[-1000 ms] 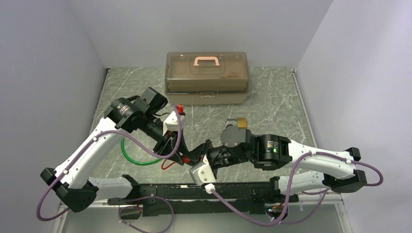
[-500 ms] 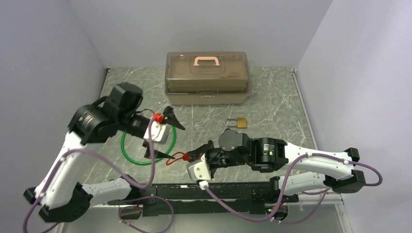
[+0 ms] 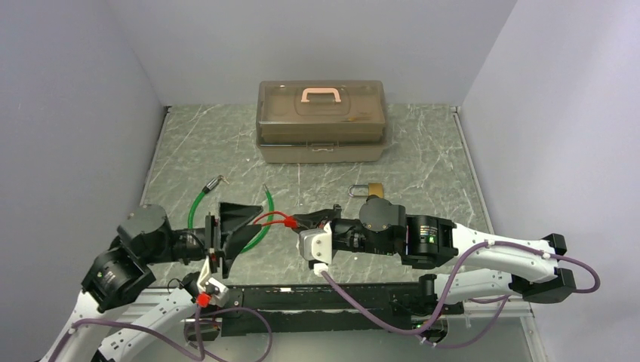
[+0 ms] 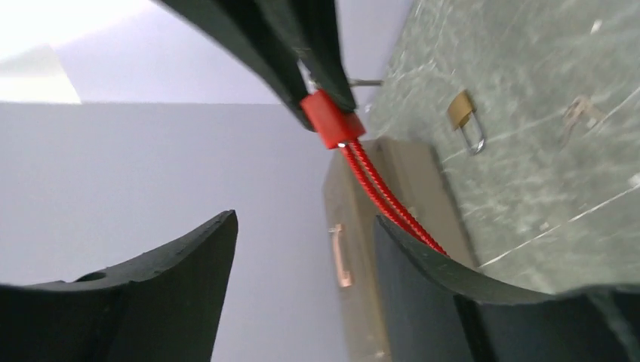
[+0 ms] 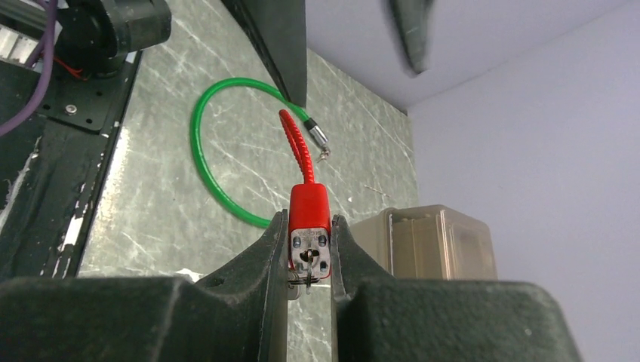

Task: Unlock with the key
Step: Unlock the lock.

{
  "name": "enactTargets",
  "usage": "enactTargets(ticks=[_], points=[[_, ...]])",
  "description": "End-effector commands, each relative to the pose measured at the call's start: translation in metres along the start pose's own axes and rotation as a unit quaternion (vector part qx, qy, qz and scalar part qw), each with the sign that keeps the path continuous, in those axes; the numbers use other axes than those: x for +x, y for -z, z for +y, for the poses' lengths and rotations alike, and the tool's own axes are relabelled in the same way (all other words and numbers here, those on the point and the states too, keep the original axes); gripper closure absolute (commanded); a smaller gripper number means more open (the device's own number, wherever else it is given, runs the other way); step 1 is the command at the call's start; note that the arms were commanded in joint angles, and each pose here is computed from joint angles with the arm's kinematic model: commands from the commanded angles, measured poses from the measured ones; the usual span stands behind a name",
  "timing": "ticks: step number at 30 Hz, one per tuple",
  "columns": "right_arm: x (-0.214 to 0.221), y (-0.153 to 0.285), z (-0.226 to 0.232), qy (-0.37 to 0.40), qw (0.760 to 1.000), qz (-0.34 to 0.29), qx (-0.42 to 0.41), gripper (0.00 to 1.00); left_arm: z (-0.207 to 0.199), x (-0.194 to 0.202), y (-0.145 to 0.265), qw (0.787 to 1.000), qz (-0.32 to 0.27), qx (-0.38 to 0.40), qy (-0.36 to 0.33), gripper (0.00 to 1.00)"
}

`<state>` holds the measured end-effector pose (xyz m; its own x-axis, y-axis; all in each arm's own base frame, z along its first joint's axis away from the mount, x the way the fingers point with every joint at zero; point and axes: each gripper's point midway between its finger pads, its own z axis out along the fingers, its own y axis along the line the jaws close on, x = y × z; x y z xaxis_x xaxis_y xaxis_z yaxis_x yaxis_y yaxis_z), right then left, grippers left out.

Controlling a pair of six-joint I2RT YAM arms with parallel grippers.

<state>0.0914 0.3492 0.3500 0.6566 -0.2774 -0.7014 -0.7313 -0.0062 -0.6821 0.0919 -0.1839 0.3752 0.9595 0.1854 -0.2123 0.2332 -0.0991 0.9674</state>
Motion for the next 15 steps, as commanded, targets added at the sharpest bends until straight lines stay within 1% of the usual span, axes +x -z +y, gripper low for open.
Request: enactTargets(ticks=[1,2,3,5,6,8,10,12,15], points=[[-0.02,0.009,-0.031,-0.014,0.997,-0.03,0.063,1.0,0.031,-0.006,0.0,0.976,-0.002,-0.061,-0.21,0.47],[-0.02,0.008,-0.031,-0.015,0.997,-0.031,0.063,1.0,0.038,-0.009,0.002,0.977,-0.005,-0.074,-0.201,0.58],[-0.021,0.008,-0.031,-0.015,0.997,-0.034,0.063,1.0,0.046,-0.012,0.004,0.978,-0.006,-0.084,-0.193,0.66],[-0.023,0.009,-0.031,-0.016,0.997,-0.038,0.063,1.0,0.056,-0.013,0.006,0.98,-0.005,-0.091,-0.176,0.76],[-0.023,0.009,-0.031,-0.016,0.997,-0.04,0.063,1.0,0.061,-0.014,0.008,0.981,-0.004,-0.097,-0.168,0.83],[-0.024,0.01,-0.032,-0.014,0.997,-0.04,0.062,1.0,0.07,-0.018,0.01,0.982,-0.009,-0.114,-0.152,0.99],[-0.024,0.01,-0.031,-0.012,0.997,-0.039,0.06,1.0,0.078,-0.021,0.013,0.981,-0.014,-0.129,-0.141,1.0],[-0.023,0.01,-0.032,-0.01,0.997,-0.038,0.061,1.0,0.085,-0.021,0.013,0.984,-0.017,-0.134,-0.115,1.0],[-0.025,0.011,-0.033,-0.012,0.997,-0.039,0.061,1.0,0.108,-0.026,0.018,0.988,-0.025,-0.147,-0.033,1.0]])
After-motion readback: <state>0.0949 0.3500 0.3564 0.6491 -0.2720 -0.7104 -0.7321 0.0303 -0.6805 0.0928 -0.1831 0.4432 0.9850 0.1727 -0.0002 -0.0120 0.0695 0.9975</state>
